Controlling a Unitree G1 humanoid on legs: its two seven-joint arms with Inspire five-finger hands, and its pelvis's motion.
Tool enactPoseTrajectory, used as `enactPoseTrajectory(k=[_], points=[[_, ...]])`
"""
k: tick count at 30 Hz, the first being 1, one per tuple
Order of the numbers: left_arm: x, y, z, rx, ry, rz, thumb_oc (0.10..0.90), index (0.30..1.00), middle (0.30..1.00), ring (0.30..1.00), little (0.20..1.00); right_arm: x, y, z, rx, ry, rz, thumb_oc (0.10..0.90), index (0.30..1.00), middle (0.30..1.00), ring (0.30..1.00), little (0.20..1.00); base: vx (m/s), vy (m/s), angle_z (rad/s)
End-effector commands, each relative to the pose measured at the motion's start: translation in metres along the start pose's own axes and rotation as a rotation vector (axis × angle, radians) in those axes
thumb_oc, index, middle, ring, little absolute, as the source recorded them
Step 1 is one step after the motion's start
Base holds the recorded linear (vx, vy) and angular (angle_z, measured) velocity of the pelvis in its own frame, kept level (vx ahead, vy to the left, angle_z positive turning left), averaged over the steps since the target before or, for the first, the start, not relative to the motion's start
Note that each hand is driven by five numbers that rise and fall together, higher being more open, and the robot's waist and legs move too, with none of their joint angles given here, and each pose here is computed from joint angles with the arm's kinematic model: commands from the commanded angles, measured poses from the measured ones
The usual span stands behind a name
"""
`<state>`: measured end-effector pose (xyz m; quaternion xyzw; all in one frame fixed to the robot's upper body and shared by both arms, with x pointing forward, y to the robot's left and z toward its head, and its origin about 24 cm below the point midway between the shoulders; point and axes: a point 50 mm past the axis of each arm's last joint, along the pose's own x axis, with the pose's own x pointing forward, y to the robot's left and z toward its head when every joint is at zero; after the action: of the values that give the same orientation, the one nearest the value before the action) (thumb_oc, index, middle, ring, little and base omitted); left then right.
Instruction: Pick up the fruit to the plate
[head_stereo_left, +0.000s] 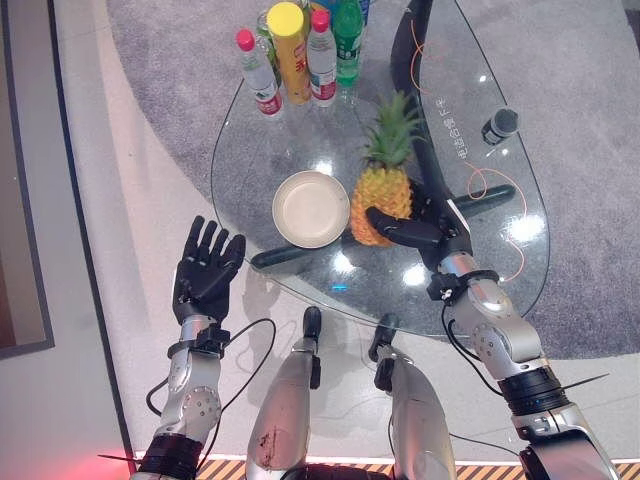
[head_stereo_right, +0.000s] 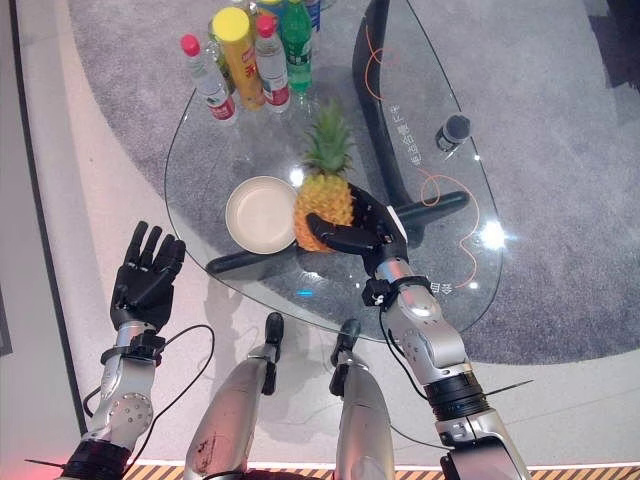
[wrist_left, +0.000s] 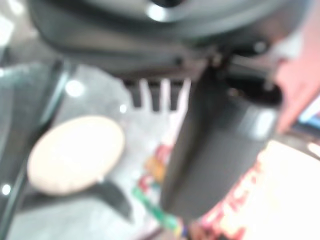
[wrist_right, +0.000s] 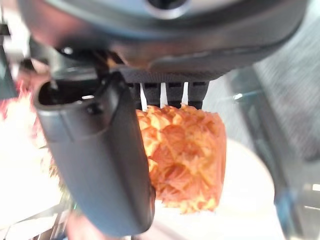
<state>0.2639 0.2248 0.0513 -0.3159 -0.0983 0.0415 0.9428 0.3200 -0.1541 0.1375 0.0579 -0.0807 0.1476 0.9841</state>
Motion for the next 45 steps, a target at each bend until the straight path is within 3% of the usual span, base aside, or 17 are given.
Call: enactPoseTrajectory(k=[1,12,30,45], points=[[0.010,-0.046,0.044,0.074,-0.137,-0.320,0.800,0.900,0.900,0.900,0.900,-0.007,0.035,0.081,-0.146,-0.395,0.292,0.100,0.300,0.300,0.300,0.200,-0.01,-0.039,0.02],[0.010,-0.092,0.040,0.248,-0.014,-0.663,0.800,0.900,0.900,0.900,0.900,-0.015,0.049,0.079,-0.291,-0.383,0.450,0.100,0.300,0.300,0.300,0.200,0.00,-0.001,0.05],[0.003,-0.108,0.043,0.140,-0.015,-0.801,0.800,0.900,0.900,0.900,0.900,-0.027,0.081,0.054,-0.518,-0.237,0.780,0.100,0.300,0.300,0.300,0.200,0.00,0.001,0.02],[-0.003,-0.114,0.045,-0.103,-0.076,-0.826,0.800,0.900,0.900,0.900,0.900,-0.033,0.103,0.032,-0.598,-0.121,0.979,0.100,0.300,0.300,0.300,0.200,0.00,-0.002,0.00]])
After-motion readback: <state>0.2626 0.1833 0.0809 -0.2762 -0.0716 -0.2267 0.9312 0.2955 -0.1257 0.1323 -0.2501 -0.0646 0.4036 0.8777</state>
